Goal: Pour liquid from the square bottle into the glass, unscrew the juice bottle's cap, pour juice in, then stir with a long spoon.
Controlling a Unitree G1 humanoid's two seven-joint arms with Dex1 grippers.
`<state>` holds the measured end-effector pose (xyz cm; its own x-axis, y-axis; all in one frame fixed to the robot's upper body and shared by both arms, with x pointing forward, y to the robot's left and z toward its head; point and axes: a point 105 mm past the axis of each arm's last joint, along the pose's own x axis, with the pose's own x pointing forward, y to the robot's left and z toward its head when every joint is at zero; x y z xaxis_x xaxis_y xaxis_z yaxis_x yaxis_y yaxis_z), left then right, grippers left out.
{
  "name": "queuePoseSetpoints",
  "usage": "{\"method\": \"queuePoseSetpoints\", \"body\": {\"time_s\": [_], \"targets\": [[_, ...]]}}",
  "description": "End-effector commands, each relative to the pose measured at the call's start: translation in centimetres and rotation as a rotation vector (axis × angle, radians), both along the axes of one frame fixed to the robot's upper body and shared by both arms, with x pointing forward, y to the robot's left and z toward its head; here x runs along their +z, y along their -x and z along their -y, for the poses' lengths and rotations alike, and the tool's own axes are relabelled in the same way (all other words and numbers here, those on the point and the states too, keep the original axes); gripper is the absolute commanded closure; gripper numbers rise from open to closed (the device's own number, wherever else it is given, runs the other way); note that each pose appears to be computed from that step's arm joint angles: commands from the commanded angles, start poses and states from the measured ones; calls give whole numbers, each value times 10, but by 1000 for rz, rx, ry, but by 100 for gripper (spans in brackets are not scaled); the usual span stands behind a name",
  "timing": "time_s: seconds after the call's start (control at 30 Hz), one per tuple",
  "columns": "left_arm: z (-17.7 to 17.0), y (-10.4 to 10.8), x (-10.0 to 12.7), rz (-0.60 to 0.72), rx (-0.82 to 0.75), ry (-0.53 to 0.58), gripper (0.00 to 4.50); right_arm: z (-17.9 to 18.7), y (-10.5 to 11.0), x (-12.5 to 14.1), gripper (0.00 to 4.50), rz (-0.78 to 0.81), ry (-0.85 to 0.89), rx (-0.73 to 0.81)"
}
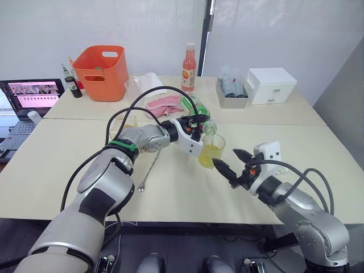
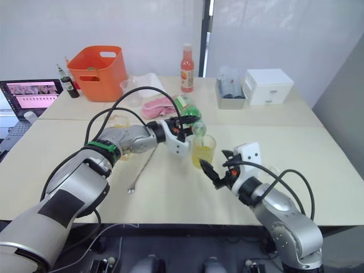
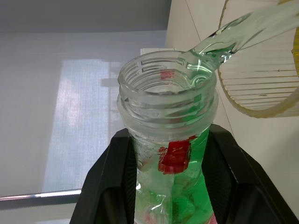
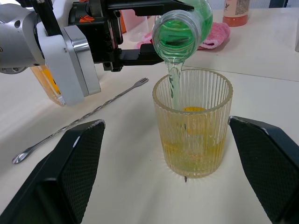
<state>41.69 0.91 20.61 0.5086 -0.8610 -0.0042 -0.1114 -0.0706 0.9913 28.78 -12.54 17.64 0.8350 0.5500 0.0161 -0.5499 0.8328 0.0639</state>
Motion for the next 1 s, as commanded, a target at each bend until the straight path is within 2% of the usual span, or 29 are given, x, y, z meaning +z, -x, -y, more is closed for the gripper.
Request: {"method": "queuePoseSetpoints", "body": {"time_s": [0.03,0.27,0.5,0.63,0.83,1.0], "targets": [[8,2,32,78,-28,58,300,-4,6,17,2,72,-16,19],[7,1,29,51,-22,65,300,-3,6,17,2,70,-14,17],[5,3,26,-97,-28,119,300,-2,6,16,2,66,-14,13],[3,3,36,-211,-36,230,300,-1,5,16,2,65,-13,10],[-19,-3,79,-399,-51,425,300,-1,2,16,2,66,-7,16],[-51,-1,116,-648,-117,537,300,-1,2,15,2,62,-1,29]]}}
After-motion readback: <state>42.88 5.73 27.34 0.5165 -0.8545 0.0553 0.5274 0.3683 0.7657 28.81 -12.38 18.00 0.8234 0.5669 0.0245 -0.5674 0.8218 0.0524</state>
